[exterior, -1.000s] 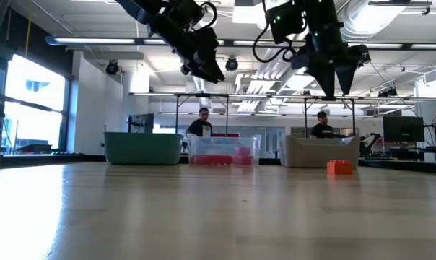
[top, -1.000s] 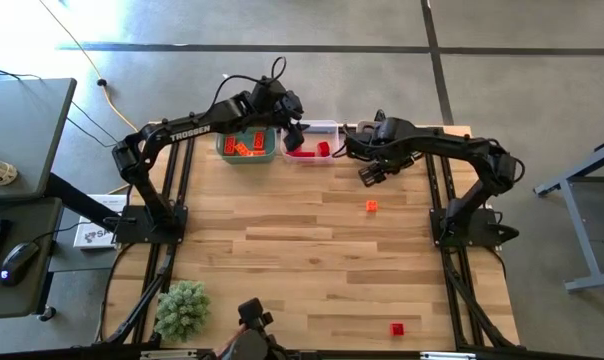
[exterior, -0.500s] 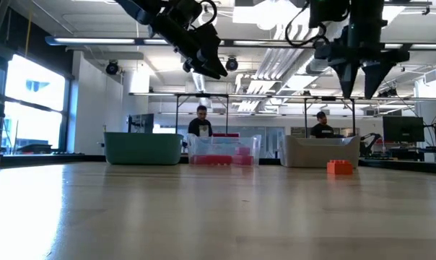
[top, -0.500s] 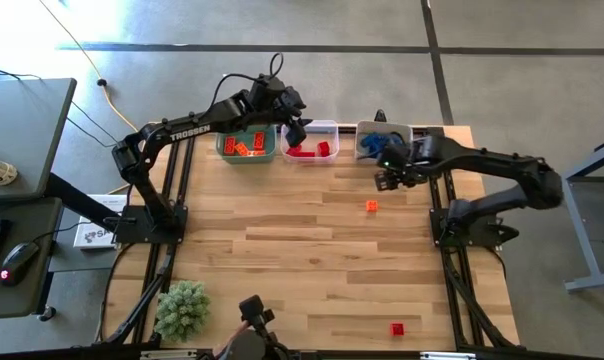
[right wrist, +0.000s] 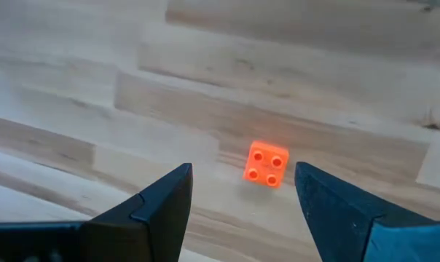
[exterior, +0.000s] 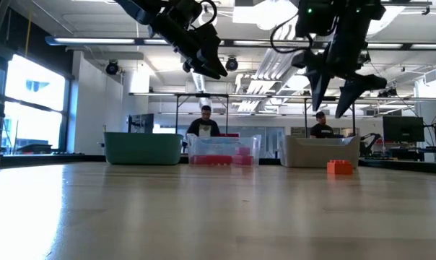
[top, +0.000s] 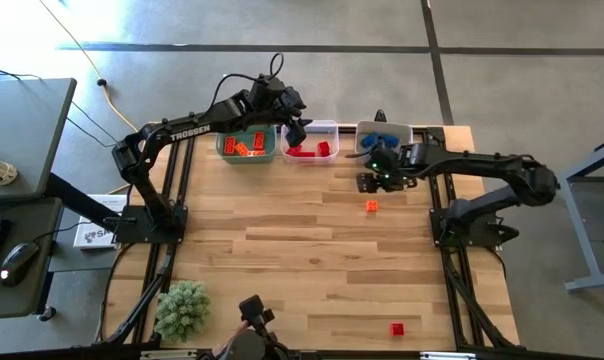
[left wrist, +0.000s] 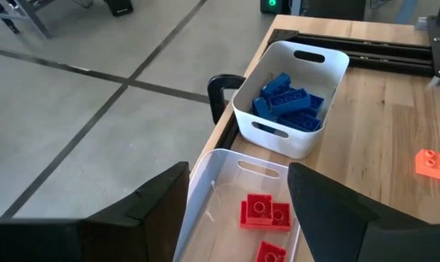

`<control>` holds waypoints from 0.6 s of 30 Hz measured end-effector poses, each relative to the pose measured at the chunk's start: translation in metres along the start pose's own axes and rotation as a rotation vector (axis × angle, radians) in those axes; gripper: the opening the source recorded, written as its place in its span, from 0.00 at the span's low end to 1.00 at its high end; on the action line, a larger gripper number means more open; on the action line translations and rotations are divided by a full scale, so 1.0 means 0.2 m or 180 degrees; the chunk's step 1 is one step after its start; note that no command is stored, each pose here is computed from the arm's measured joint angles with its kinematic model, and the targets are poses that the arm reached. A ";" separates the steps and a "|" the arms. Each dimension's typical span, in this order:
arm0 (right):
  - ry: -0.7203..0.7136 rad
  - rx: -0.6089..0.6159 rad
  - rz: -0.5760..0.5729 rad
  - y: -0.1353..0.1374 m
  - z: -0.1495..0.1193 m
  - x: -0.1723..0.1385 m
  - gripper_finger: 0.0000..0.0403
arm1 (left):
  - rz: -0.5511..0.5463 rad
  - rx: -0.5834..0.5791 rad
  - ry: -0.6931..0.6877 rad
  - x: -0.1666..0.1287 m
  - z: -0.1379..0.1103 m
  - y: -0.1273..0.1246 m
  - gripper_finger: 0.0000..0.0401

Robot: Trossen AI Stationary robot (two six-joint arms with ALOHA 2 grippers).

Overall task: Sort & place blocks by color
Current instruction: Put the orange game piece into the green bin

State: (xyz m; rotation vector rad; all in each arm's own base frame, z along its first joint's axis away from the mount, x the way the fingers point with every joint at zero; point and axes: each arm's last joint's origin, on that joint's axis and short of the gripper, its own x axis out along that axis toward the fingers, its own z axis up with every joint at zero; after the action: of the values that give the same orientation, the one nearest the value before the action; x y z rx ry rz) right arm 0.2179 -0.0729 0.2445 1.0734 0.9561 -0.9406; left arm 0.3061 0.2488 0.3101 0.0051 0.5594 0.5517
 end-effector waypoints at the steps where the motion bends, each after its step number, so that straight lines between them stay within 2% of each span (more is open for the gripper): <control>1: 0.0060 -0.0004 -0.0030 0.01 0.00 0.02 0.57 | 0.0000 0.0000 0.0001 0.00 0.00 0.00 0.56; 8: 0.0388 -0.0008 -0.0338 0.05 -0.04 0.17 0.57 | -0.0001 0.0000 0.0002 0.00 0.00 0.00 0.56; 18: 0.0523 0.0118 -0.0735 0.08 -0.09 0.33 0.57 | -0.0002 -0.0007 0.0003 0.00 0.00 0.00 0.56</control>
State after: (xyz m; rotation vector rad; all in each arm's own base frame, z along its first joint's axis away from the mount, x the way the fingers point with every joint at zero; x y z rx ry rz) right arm 0.2506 -0.0614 0.1841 1.1000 1.2218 -1.0732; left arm 0.3062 0.2487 0.3100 0.0027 0.5597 0.5518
